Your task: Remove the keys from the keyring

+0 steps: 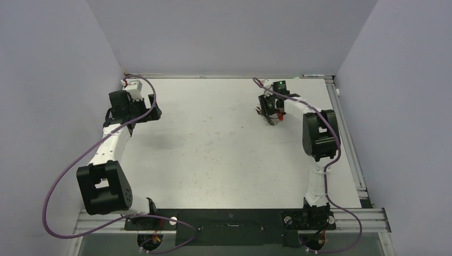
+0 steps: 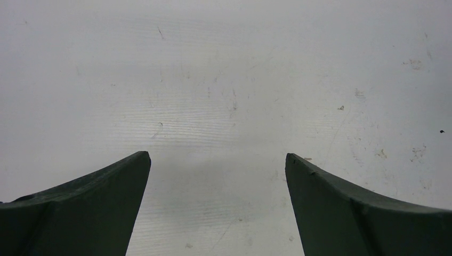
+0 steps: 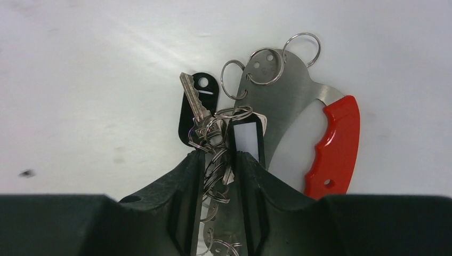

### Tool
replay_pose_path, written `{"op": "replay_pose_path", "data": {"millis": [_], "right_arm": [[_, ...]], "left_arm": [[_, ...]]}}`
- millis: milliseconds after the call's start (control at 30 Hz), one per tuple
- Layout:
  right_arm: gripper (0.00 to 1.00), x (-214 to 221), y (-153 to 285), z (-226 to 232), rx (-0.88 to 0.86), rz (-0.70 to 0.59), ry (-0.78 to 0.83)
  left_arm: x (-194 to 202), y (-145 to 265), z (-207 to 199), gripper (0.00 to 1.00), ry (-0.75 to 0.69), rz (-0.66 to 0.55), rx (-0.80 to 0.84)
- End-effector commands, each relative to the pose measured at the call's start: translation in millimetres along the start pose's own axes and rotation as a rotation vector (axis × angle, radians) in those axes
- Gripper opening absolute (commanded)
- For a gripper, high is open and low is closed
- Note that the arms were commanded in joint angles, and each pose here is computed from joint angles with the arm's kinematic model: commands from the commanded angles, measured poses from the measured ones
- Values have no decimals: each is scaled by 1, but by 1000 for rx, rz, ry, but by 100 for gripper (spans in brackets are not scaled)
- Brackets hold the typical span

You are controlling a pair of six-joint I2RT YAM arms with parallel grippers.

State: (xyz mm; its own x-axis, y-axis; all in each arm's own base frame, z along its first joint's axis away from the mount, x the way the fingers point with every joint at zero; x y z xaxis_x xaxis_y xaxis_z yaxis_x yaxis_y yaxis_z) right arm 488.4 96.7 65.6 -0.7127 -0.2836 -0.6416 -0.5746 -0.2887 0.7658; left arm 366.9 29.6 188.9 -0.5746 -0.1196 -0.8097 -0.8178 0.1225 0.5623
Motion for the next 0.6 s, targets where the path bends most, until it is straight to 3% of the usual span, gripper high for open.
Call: {"op": "replay_pose_path", "data": {"millis": [0,367,500,567], "right_arm": [[28,37,8,101,-243,134,39],[40,55,52,261,-586,138,242],[51,41,75,274,-703,94,225],[62,26,89,268,-711,41,216]], "left_arm": [[-21,8,-6,96,-11,-65,40],[-13,1,-21,96,24,-3,173],[-2,-7,-33,96,39,55,247],[5,-11,-43,96,22,88,273]]}}
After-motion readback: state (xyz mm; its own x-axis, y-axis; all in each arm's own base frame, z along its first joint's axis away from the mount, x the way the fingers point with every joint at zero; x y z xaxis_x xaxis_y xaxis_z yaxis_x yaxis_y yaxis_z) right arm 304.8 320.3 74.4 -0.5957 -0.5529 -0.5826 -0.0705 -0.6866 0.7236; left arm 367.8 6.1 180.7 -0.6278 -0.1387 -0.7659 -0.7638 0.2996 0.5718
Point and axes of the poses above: each gripper's point midway between its finger pads, its own y axis back along the fingers, its own z axis along the line the jaws close on, x = y × z, the point moved 5 cm from there along y, back along the fingers, and after that the axes turned 3 degrees about -y, right-handed, at the moved point
